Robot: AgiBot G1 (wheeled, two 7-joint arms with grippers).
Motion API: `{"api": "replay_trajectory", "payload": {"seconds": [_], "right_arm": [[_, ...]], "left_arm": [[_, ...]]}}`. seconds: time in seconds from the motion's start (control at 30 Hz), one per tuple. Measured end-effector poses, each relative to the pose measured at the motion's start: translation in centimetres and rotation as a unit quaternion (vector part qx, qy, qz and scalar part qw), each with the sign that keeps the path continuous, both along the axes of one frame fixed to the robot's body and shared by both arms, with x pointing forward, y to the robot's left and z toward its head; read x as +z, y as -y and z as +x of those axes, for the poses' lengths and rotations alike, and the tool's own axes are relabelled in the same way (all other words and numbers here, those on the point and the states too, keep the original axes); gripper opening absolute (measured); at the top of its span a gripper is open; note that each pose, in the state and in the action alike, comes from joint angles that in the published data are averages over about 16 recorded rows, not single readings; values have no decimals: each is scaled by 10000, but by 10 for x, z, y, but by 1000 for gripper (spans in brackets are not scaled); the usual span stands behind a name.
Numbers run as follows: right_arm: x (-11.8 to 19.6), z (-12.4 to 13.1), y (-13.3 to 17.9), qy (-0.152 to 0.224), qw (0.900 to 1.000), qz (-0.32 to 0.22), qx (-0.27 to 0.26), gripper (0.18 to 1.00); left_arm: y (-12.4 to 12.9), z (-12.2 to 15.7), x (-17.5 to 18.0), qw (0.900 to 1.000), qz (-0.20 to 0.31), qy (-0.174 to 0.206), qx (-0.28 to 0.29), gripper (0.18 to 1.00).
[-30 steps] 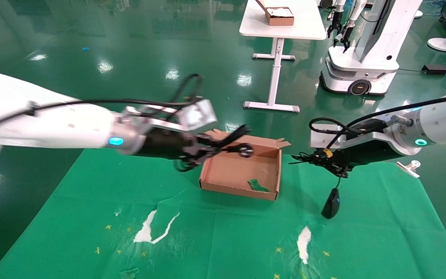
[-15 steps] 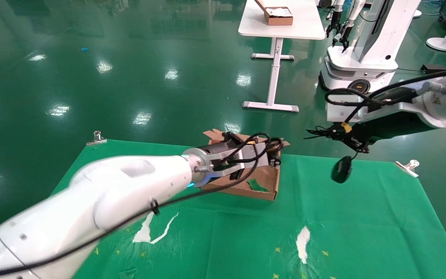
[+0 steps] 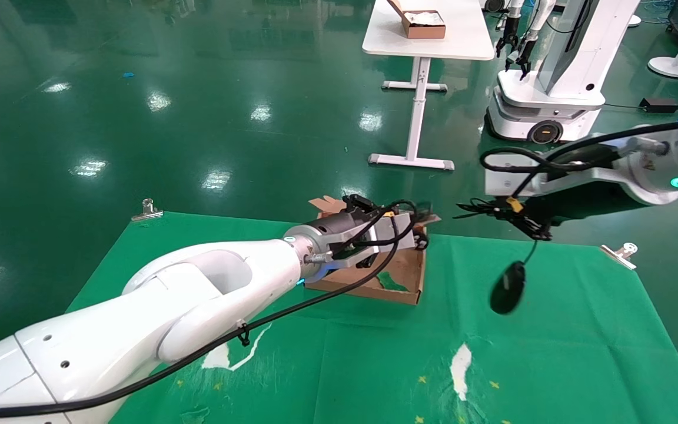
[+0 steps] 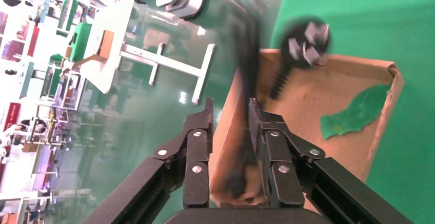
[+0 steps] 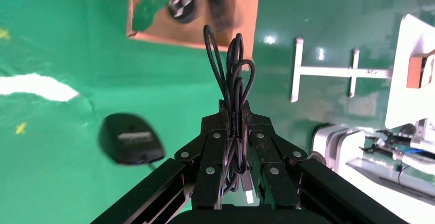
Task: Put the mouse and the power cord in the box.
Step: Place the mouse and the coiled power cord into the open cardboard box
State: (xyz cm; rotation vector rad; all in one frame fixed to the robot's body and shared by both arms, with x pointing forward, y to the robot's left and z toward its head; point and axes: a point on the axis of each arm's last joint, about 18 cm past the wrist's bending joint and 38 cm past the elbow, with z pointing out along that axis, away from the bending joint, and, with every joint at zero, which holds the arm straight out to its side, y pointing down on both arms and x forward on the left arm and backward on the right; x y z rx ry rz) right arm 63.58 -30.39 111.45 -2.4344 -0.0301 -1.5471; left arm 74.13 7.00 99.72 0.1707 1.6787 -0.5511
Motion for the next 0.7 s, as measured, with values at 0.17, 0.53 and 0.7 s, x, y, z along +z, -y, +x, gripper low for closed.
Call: {"api": "replay_trajectory", "payload": {"seconds": [0.17,0.53,0.7], "right_arm": [[0,6,-7,20,9999,2,99,217],[2,22,-33,41,9990,-96,435,217],[4,37,-61,130,9968,-218,759,217]], "left_arm": [[-13,7,12,9991,-342,-91,240,372],[-99,26,72,9718,-1896,-345,1356,576],[-139,24,90,9557,-2318,-382,1773,678]]}}
